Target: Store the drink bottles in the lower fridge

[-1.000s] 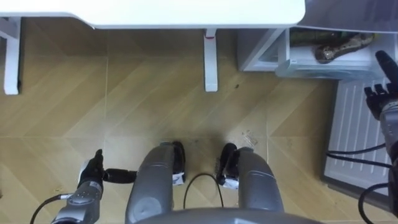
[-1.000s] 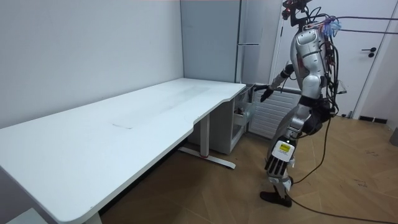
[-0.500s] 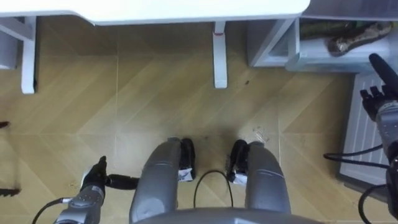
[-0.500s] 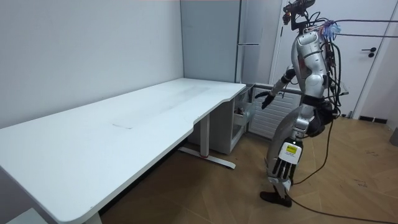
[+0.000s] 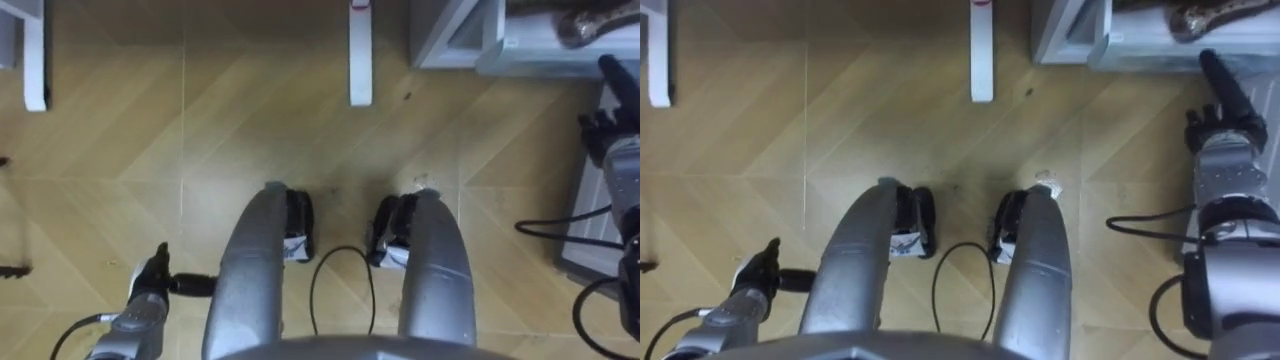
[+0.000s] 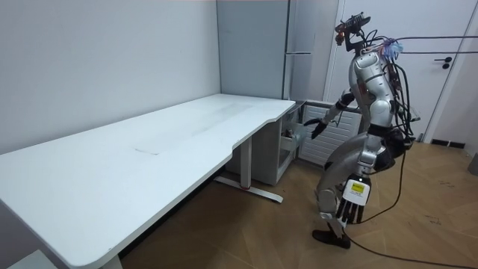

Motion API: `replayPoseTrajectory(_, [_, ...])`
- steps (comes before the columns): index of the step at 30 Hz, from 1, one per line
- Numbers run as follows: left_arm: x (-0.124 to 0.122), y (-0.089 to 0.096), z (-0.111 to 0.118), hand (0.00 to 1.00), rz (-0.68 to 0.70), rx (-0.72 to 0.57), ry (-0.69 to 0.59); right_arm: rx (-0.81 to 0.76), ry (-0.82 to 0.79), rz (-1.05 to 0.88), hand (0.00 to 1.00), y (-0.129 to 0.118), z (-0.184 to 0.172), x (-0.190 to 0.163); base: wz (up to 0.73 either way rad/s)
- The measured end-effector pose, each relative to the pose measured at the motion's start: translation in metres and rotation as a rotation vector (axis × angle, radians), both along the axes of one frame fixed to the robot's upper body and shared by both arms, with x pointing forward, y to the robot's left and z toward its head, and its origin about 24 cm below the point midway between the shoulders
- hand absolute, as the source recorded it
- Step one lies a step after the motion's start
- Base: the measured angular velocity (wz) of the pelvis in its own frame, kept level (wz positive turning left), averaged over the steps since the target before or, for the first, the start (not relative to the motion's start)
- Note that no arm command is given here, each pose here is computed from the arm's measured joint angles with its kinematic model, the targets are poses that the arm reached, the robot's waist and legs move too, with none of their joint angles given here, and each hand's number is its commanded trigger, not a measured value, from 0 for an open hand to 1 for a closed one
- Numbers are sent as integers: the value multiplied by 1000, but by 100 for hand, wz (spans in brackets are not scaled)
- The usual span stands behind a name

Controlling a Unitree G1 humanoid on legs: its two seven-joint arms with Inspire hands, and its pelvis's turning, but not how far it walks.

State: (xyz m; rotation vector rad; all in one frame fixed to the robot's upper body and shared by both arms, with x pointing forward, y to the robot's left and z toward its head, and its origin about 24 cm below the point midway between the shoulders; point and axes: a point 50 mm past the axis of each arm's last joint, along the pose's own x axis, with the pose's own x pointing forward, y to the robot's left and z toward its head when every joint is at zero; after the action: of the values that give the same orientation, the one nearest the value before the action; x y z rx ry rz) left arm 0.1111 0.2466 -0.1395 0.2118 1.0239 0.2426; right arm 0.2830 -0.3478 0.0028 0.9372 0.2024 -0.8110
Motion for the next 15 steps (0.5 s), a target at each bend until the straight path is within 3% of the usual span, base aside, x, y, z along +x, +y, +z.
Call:
replayPoseTrajectory(6, [2,1,2,0,-5,3,-15,0,-116,46,0,10,30,29,11])
replayPoseTrajectory(15, [-1,7,4,0,0,18,-22,29,-107,32,0,12,30,31,2])
